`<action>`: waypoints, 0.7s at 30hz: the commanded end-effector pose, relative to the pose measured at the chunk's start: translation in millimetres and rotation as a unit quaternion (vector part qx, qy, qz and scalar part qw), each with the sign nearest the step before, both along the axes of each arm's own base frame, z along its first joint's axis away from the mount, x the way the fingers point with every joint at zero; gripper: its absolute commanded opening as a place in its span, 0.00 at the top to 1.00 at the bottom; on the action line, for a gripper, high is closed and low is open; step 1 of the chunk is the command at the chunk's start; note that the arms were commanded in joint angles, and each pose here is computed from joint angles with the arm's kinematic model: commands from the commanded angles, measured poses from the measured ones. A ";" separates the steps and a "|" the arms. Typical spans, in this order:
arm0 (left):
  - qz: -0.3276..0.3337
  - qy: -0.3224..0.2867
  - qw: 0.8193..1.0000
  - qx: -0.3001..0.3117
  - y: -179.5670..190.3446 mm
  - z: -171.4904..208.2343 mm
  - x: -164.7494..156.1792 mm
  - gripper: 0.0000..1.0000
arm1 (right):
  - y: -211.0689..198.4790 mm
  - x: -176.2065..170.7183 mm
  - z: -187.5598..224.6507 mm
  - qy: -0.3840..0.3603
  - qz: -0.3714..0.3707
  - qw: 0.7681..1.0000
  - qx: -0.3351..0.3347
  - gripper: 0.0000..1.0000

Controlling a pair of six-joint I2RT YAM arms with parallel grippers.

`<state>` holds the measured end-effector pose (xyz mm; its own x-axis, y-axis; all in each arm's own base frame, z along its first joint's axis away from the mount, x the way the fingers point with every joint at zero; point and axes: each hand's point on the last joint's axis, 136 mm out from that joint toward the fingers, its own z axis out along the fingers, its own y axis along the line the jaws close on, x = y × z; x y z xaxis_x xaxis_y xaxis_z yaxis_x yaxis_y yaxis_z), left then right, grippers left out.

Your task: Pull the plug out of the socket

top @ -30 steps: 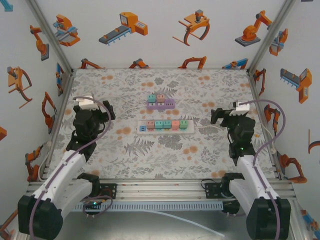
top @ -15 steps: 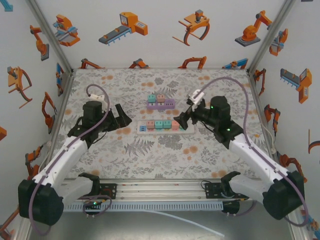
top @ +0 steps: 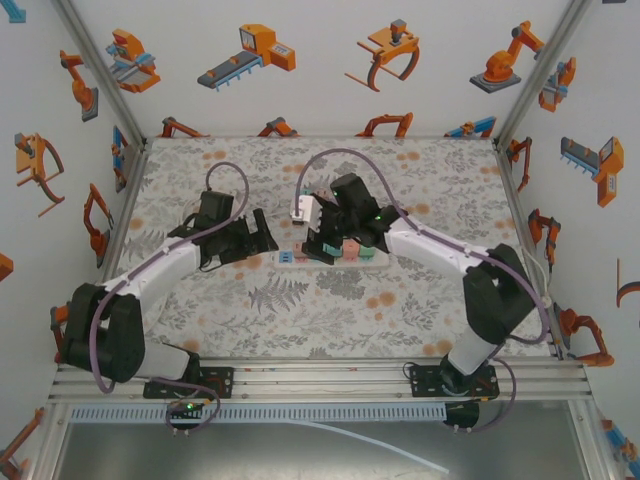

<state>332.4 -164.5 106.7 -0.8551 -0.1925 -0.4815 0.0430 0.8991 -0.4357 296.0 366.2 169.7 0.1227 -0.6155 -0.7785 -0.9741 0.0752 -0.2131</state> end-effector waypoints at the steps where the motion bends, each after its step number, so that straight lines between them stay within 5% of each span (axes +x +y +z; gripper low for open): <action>1: -0.005 -0.018 1.000 -0.003 -8.6 5.5 14.7 0.07 | 8.6 0.5 -8.1 -0.010 0.049 0.999 -0.017 0.21; 21: -0.021 0.030 0.998 0.048 -28.4 -48.6 14.5 0.35 | 28.3 6.4 -65.3 0.032 0.097 0.994 -0.038 0.58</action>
